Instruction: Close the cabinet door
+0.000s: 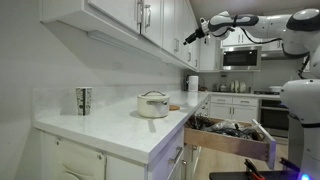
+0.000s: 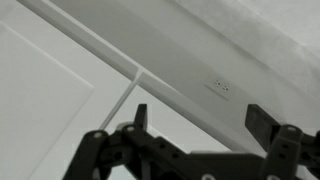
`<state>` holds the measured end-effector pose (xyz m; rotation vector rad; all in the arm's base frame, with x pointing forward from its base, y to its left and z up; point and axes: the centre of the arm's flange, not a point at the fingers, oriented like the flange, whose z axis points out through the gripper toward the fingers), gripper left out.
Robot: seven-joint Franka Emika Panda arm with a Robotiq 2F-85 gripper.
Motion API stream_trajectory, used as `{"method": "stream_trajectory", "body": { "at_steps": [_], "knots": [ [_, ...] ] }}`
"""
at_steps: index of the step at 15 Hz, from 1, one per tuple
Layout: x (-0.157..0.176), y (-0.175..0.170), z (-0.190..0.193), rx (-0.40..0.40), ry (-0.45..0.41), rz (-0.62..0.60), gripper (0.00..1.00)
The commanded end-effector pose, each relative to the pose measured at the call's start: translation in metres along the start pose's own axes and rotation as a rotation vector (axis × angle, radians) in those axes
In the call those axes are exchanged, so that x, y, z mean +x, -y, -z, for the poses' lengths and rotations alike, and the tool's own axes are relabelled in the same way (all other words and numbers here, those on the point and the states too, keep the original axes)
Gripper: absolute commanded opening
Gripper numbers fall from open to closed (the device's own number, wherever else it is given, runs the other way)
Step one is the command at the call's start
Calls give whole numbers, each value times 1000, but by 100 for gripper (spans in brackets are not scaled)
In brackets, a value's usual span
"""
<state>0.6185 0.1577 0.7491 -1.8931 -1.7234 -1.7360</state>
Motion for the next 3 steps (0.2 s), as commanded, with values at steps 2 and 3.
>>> {"method": "stream_trajectory", "body": {
  "at_steps": [2, 3],
  "knots": [
    [-4, -7, 9, -14, 27, 5, 100],
    [-4, -7, 9, -15, 30, 6, 100]
  ]
}}
